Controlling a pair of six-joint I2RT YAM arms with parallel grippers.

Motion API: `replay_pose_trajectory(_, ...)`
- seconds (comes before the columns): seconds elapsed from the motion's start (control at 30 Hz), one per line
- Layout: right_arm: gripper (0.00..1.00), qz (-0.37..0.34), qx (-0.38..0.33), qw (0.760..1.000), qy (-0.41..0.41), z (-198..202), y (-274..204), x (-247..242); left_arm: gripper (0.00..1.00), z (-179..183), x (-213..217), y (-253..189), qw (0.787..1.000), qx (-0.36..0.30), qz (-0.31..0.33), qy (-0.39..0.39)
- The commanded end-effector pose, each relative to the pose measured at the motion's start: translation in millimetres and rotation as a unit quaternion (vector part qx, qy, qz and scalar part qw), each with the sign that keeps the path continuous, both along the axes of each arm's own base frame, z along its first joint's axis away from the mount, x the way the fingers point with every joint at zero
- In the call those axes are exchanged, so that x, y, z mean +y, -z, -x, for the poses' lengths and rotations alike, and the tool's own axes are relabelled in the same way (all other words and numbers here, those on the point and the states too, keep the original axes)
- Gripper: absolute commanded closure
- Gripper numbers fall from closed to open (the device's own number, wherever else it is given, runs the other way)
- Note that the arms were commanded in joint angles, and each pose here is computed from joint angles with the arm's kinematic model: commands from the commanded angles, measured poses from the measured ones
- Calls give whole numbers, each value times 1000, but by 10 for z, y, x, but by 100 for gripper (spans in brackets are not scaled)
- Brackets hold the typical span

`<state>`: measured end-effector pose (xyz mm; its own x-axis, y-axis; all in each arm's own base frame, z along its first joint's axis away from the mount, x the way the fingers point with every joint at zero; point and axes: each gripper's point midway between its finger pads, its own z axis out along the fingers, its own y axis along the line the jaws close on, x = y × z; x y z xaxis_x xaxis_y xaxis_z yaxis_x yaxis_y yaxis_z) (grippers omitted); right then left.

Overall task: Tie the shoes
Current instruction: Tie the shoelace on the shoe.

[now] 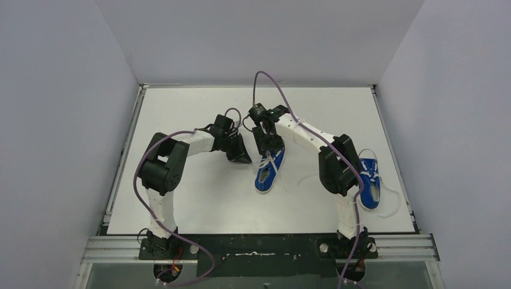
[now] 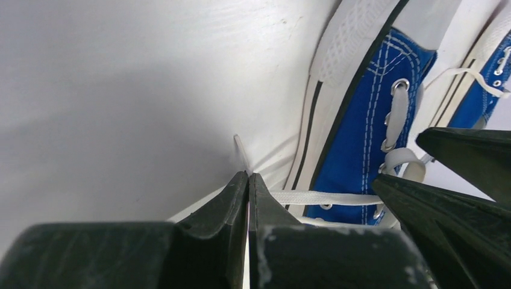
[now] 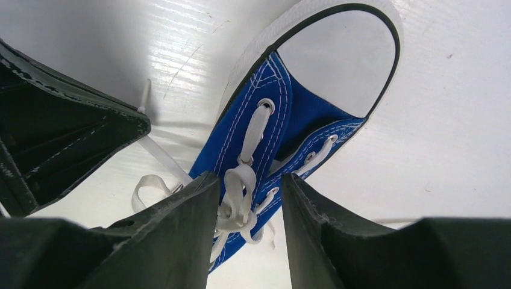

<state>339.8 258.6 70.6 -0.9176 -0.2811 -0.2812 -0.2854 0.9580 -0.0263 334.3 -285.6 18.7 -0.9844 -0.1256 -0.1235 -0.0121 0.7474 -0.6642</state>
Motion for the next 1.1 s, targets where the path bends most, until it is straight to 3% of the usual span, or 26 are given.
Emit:
replay_pose_trajectory(0.0, 57, 39, -27, 999, -10, -80, -142, -57, 100, -81, 197, -143, 998, -45, -42, -20)
replay_pose_trajectory(0.23, 56, 51, -27, 998, -17, -107, -120, -42, 100, -3, 434, -89, 995, -42, -82, -39)
replay_pose_trajectory(0.5, 61, 50, -20, 998, -20, -114, -49, -6, 100, 43, 549, -144, 992, -66, -110, -9)
replay_pose_trajectory(0.53, 62, 48, -21, 998, -19, -112, -50, -3, 95, 28, 570, -179, 990, -75, -116, -1)
replay_pose_trajectory(0.6, 69, 40, -22, 999, -17, -116, -55, 6, 75, 16, 575, -272, 988, -100, -116, 15)
replay_pose_trajectory(0.67, 76, 29, -21, 999, -15, -122, -74, 19, 59, 20, 486, -437, 987, -136, -83, 34)
replay_pose_trajectory(0.77, 85, 21, -26, 999, -12, -146, -116, 22, 41, 93, 188, -788, 977, -200, 22, 76)
replay_pose_trajectory(0.83, 87, 12, -27, 1000, -7, -157, -136, 24, 38, 124, -1, -1001, 965, -225, 97, 89)
replay_pose_trajectory(0.93, 88, 5, -27, 1000, -7, -165, -145, 40, 35, 141, -209, -1107, 958, -218, 158, 97)
replay_pose_trajectory(1.07, 88, 3, -27, 1000, -6, -163, -155, 46, 40, 133, -430, -942, 963, -177, 168, 110)
